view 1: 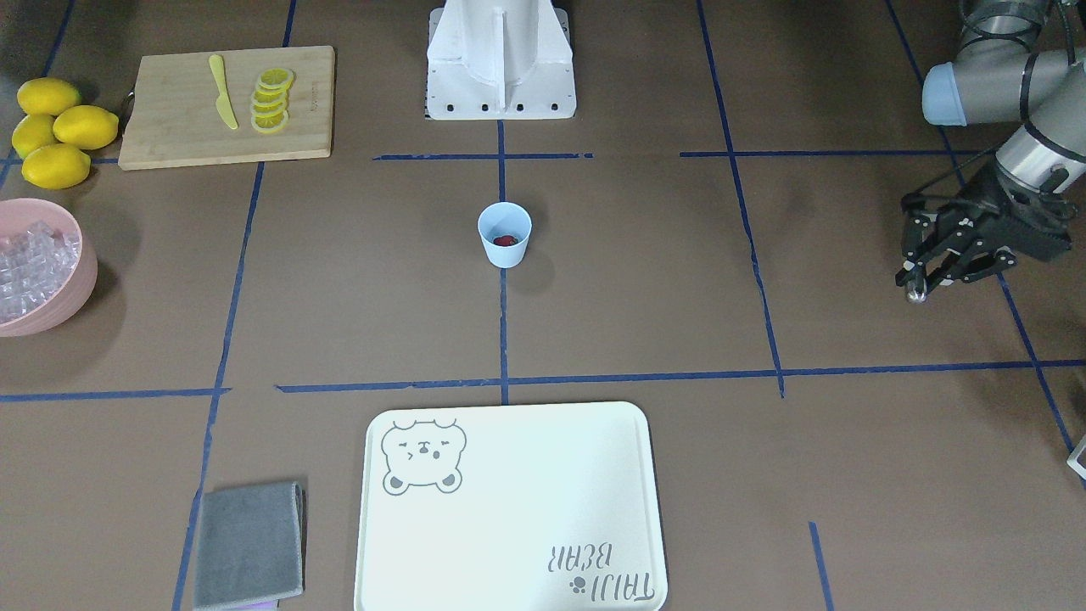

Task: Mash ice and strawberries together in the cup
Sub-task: 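Lift the steel muddler with the left gripper and carry it over the cup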

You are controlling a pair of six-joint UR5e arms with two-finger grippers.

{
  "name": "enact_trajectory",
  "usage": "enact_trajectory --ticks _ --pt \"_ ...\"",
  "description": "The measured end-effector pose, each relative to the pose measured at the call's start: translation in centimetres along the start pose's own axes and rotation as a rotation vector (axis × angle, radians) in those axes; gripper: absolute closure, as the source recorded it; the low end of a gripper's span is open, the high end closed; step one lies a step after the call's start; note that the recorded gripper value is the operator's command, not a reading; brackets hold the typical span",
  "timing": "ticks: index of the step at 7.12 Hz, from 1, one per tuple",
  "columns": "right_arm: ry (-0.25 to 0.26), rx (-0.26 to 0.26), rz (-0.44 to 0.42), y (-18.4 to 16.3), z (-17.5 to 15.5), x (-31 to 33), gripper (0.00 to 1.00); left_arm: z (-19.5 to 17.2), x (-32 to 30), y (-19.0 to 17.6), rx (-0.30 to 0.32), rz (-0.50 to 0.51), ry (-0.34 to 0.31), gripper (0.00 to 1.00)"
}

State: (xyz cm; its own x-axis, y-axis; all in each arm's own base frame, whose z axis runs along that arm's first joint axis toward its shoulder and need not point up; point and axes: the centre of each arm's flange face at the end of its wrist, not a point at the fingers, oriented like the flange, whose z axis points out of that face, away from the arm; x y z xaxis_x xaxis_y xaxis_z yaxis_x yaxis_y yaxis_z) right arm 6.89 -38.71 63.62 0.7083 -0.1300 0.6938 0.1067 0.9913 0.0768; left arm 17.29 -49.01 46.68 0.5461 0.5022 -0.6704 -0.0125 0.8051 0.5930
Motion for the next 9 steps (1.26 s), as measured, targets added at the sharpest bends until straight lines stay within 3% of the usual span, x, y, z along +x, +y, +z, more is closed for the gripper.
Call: enact_trajectory --ticks 2,5,7,9 --pt "-0.001 0.0 0.001 0.0 0.0 0.0 0.0 -3.2 6.6 -4.5 0.116 0.046 0.099 1.0" --pt "-0.003 0.0 0.003 0.0 0.0 0.0 0.0 -0.6 18.0 -7.6 0.249 0.251 0.356 1.0" --pt "-0.003 -0.001 0.005 0.0 0.1 0.0 0.0 1.1 22.4 -8.7 0.414 0.356 0.44 0.98" --pt "-0.003 0.0 0.006 0.0 0.0 0.0 0.0 1.3 27.8 -9.8 0.62 0.393 0.465 0.99"
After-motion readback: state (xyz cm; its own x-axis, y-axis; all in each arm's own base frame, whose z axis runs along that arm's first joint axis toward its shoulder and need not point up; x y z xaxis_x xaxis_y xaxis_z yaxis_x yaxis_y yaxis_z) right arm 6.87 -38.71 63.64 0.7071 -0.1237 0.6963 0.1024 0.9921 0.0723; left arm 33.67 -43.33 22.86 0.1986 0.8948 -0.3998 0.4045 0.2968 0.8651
